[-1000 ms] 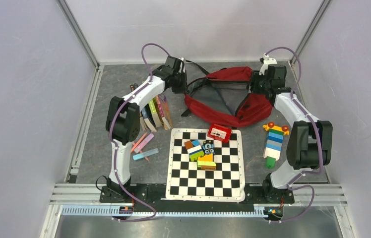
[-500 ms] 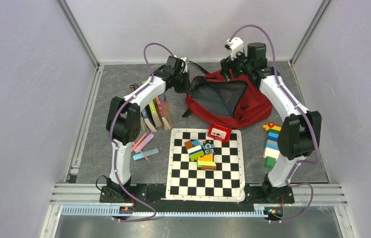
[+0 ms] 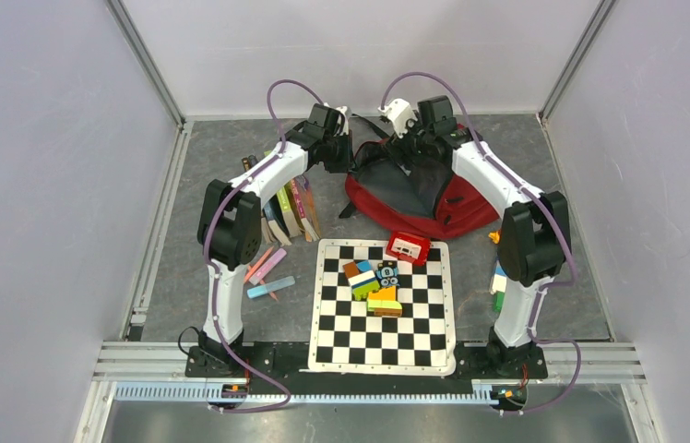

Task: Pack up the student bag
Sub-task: Unzip the student bag at the center of the board.

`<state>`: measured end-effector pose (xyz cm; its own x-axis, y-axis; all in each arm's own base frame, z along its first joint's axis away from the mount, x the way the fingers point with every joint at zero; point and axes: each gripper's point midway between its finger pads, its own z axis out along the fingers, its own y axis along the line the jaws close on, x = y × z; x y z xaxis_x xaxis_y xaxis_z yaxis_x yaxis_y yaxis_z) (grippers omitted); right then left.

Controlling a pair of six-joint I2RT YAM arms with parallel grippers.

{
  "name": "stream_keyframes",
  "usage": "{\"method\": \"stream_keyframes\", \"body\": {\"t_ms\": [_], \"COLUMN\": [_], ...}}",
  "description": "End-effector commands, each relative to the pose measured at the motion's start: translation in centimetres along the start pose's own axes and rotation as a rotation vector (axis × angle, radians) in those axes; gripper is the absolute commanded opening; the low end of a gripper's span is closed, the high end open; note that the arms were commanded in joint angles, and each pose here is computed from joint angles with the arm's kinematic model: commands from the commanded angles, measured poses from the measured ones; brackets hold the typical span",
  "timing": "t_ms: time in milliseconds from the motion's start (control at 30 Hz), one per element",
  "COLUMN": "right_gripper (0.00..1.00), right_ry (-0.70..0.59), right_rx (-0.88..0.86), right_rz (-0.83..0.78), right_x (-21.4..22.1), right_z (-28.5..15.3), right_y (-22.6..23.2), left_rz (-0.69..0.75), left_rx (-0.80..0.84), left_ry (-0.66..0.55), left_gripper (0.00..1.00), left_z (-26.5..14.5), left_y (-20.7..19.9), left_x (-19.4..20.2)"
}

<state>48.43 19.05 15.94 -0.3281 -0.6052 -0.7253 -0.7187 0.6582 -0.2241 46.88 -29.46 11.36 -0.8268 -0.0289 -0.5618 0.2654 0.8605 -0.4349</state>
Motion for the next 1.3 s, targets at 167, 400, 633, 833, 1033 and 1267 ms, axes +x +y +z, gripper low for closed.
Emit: {"method": "stream_keyframes", "body": {"t_ms": [167,400,633,833,1033,1267], "right_gripper": [0.27,0.0,0.0,0.0,0.0,0.0], "right_ry": [0.063,0.025,0.024,0.086,0.158,0.159], "right_rx": [0.362,0.571,0.66,0.711,0.785,0.729], "right_rz": [0.009,0.121,0.447,0.541,0.62,0.676], "right_x": [0.3,-0.4,4.5,9.5,14.1,16.1], "right_z": [-1.1,-4.3,-8.0,-8.8,-8.3,-5.2], "right_y": [-6.5,-9.9,-15.5,-18.3,-20.8,-21.6], "left_rz": [0.049,0.034,0.001,-0.014,-0.044,-0.03], "left_rx": [0.064,0.03,-0.022,-0.044,-0.085,-0.028], "left_ry": [-0.075,-0.072,-0.068,-0.096,-0.108,-0.107], "left_gripper": [0.02,0.02,0.02,0.02,0.02,0.02], "left_z": [-1.7,-1.7,-1.9,-2.1,-1.5,0.1], "left_y": [-2.3,-1.1,1.4,2.7,4.2,3.3], "left_x": [-2.8,-2.6,-2.5,-3.7,-4.6,-5.7]}}
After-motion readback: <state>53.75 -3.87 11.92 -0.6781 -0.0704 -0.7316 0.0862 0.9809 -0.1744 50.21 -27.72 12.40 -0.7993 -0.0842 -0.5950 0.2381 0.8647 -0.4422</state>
